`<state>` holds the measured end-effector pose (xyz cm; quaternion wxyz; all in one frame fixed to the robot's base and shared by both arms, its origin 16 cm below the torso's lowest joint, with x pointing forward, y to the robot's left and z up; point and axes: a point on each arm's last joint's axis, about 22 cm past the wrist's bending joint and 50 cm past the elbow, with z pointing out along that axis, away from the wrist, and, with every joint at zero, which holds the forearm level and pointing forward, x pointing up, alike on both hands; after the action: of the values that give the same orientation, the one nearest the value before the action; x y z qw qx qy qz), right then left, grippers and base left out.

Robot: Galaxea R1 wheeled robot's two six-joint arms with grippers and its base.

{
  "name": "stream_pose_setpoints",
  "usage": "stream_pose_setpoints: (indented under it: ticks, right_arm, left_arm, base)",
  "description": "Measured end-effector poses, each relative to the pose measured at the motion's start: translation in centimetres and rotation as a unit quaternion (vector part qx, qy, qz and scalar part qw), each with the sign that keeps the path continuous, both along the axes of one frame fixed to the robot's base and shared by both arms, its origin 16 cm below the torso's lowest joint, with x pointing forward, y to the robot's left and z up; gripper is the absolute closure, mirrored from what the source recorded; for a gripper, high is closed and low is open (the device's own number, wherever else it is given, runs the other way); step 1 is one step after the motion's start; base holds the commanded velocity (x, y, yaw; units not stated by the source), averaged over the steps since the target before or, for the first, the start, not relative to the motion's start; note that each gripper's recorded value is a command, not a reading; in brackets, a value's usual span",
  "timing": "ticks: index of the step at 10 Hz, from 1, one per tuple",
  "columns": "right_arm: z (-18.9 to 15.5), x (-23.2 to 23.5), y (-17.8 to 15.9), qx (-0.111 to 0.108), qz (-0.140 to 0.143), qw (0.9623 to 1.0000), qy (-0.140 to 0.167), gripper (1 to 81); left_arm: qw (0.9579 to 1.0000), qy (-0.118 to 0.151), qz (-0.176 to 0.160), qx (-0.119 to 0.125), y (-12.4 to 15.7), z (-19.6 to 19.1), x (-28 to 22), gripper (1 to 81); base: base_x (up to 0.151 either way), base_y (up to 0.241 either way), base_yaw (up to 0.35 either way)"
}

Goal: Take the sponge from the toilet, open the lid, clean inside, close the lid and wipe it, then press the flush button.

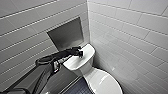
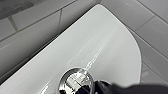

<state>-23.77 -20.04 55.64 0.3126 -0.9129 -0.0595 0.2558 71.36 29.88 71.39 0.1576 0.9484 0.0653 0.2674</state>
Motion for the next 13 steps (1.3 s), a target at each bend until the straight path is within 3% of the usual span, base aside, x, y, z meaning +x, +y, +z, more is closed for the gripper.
stream_pose_setpoints:
  ticks: [3, 5, 8, 11, 13]
  right_arm:
    - [0.4, -0.6, 0.0, 0.0, -0.001, 1.0, 0.009, 81.1]
    - [0.6, -0.6, 0.5, 0.004, -0.004, 0.9999, 0.014, 81.1]
    - [1.0, -0.5, 1.2, 0.012, -0.006, 0.9998, 0.014, 81.1]
    - [1.0, -0.4, 1.3, 0.014, -0.005, 0.9998, 0.012, 81.1]
    - [1.0, -0.4, 1.6, 0.018, -0.004, 0.9998, 0.01, 81.1]
  left_arm:
    - [0.9993, 0.001, 0.013, 0.034, 3.2, -1.6, 0.0, 81.1]
    - [0.9989, 0.005, 0.014, 0.044, 3.8, -2.5, -0.1, 81.1]
    - [0.9985, -0.001, 0.006, 0.054, 3.2, -2.7, 0.1, 81.1]
    - [0.9987, -0.008, -0.009, 0.05, 0.3, -3.6, 0.0, 81.1]
    - [0.998, -0.021, -0.013, 0.058, -0.3, -4.3, -0.1, 81.1]
  base:
    - [0.0, 0.0, 0.0]
    - [0.0, 0.0, 0.0]
    - [0.0, 0.0, 0.0]
    - [0.0, 0.0, 0.0]
    - [0.0, 0.0, 0.0]
